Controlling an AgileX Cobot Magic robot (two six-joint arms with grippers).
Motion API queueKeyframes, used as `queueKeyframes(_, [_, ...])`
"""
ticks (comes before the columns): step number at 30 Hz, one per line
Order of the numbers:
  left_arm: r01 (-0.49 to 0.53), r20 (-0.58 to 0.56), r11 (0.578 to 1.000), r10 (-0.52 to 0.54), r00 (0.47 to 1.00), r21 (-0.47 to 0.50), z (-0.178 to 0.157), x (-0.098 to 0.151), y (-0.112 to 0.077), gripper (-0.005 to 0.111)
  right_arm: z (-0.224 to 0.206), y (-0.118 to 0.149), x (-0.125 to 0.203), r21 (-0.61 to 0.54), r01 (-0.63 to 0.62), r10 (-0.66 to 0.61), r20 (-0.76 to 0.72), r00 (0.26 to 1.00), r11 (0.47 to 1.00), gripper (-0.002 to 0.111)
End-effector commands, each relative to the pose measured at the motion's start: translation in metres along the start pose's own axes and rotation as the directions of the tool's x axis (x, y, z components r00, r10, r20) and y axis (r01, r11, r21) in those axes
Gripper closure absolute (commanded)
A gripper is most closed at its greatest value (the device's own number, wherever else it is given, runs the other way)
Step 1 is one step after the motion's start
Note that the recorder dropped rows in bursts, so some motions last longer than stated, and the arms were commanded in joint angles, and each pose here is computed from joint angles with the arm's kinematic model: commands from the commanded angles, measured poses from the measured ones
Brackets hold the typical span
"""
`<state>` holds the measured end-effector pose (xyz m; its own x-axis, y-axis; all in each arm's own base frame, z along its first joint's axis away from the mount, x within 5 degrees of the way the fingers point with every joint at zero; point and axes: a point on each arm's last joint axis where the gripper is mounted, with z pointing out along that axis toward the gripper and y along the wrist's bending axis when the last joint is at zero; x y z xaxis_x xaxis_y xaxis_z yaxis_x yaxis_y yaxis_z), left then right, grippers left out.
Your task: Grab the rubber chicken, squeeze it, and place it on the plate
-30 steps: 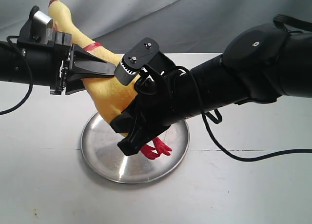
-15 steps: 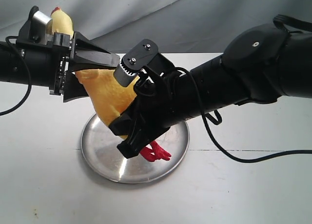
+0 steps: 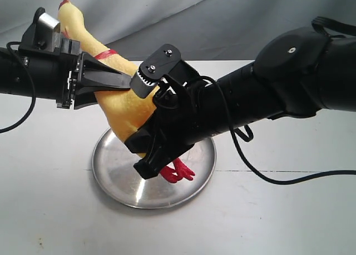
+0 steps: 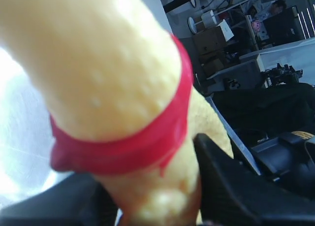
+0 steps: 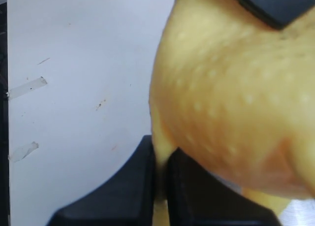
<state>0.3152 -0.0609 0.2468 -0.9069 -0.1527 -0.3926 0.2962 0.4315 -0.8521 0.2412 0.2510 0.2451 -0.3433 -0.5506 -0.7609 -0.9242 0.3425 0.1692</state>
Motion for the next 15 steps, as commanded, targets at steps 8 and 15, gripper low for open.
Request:
queueKeyframes(8, [-0.034, 0.016, 0.999, 0.034, 0.999, -0.004, -0.0003, -0.0030, -0.0006, 0.093, -0.0019, 0.0015, -0.0018, -0.001, 0.008, -0.008, 0.011, 1.000, 1.000, 0.108])
queueKeyframes(15, [-0.057, 0.017, 0.998, 0.057, 0.998, 0.013, -0.0003, -0.0030, -0.0021, 0.017, -0.0019, 0.0015, -0.0018, -0.001, 0.008, -0.008, 0.011, 1.000, 1.000, 0.108])
